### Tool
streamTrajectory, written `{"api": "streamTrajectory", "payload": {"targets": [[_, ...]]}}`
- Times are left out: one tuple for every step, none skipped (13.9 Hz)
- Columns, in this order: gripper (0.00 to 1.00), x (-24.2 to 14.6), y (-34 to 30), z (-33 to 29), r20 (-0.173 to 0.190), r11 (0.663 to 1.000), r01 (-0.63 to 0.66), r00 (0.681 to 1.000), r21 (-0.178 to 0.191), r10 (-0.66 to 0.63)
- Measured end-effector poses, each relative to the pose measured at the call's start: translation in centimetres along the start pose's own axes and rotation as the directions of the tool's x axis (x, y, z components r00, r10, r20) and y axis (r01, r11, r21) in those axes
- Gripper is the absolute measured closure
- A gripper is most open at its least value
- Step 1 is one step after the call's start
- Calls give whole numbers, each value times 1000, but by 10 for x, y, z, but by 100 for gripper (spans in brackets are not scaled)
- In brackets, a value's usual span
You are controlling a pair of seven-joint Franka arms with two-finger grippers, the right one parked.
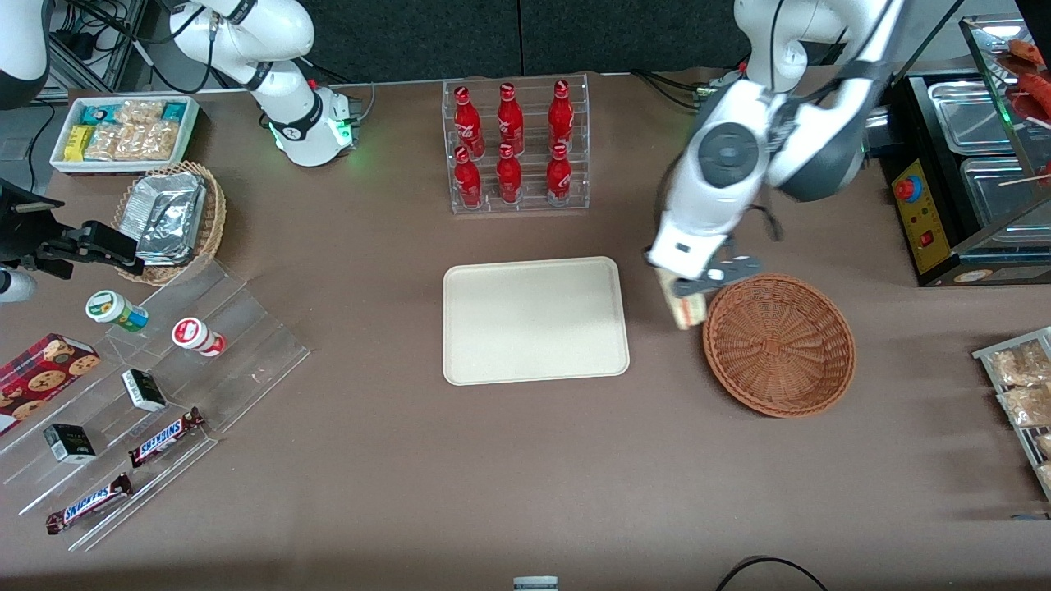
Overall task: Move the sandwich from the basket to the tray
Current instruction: 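Lift the sandwich and carry it over the cream tray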
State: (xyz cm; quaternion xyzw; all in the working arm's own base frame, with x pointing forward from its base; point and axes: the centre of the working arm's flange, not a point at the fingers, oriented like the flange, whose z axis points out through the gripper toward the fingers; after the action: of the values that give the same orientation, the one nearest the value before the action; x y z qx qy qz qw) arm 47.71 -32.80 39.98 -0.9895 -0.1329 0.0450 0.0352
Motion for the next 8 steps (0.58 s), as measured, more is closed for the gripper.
{"api": "streamTrajectory", "payload": {"targets": [[85,-12,22,7,-2,1000,-3,1000,-16,3],[85,-21,40,15,-3,999,-6,1000,-32,6],[85,-28,56,24,0,999,-7,1000,-44,7],[85,-34,71,32,5,998,-13,1000,-56,13],[85,-38,84,41,8,997,-23,1000,-69,24],[85,-42,97,51,12,996,-38,999,-82,39],[85,-49,110,61,15,994,-57,998,-95,58],[85,-57,122,73,10,991,-82,996,-103,83]]}}
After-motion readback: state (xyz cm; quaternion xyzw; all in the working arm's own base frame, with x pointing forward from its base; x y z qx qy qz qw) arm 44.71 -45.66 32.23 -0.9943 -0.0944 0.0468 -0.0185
